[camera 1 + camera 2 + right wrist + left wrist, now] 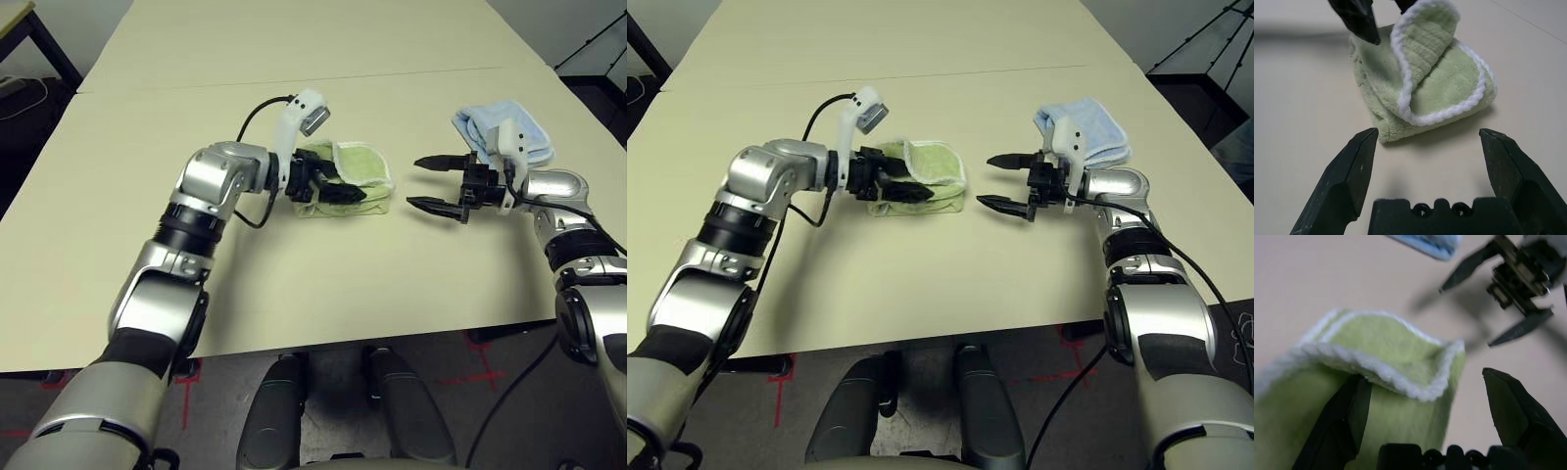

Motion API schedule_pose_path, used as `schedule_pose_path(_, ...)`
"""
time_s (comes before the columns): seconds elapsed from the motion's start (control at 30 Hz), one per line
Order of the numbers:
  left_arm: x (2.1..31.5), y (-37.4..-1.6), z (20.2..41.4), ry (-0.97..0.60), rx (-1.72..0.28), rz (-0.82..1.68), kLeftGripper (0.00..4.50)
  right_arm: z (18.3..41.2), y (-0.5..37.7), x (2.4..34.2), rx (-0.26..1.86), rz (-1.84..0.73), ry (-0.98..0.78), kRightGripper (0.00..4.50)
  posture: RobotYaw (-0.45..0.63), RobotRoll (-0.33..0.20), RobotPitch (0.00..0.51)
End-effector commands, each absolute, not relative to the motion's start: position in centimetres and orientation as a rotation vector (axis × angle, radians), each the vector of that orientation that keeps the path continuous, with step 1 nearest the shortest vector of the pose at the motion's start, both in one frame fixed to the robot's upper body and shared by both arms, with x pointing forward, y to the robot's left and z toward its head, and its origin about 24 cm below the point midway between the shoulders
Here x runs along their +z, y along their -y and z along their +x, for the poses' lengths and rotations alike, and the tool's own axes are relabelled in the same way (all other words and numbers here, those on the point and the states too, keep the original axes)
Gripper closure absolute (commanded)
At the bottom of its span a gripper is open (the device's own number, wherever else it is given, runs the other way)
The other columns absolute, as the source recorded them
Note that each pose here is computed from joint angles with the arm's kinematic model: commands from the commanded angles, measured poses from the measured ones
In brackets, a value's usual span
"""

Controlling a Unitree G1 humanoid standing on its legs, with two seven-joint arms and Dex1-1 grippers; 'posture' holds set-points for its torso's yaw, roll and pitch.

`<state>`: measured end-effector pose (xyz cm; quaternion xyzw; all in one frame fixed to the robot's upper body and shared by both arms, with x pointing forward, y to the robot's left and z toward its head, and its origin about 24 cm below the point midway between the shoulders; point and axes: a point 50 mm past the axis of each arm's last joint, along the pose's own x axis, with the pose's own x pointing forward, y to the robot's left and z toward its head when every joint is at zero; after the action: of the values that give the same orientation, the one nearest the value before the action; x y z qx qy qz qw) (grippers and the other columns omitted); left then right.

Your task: Fold the towel and set it aside.

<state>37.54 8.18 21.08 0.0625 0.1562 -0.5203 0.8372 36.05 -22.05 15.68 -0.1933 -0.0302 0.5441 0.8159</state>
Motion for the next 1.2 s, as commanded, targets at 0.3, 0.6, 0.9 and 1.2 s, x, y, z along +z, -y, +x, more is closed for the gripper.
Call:
schedule_pose_path(0.3,21.7,-6.4,37.8,-0.309,-1.132,0.062,0.01,35.8,22.4,15.4,1.157,-0.418,0.061,0.00,0.01,0.000,0.147)
schedule_pose_path(0.6,19.6,-5.1,38.0,-0.368,-1.121,0.051,0.01,35.9,22.2,15.5,1.158,-0.416,0.066,0.00,0.00,0.000,0.150)
schedule_pose_path(0.9,20.9,-7.3,39.1,-0.228,-0.999,0.112,0.01,35.9,22.4,15.7,1.149,-0.415,0.071,0.00,0.01,0.000,0.156)
schedule_pose_path(1.2,24.8,-13.0,38.1,-0.019,-0.947,0.177,0.01,36.3,21.9,16.0,1.139,-0.413,0.083,0.00,0.04,0.000,0.157)
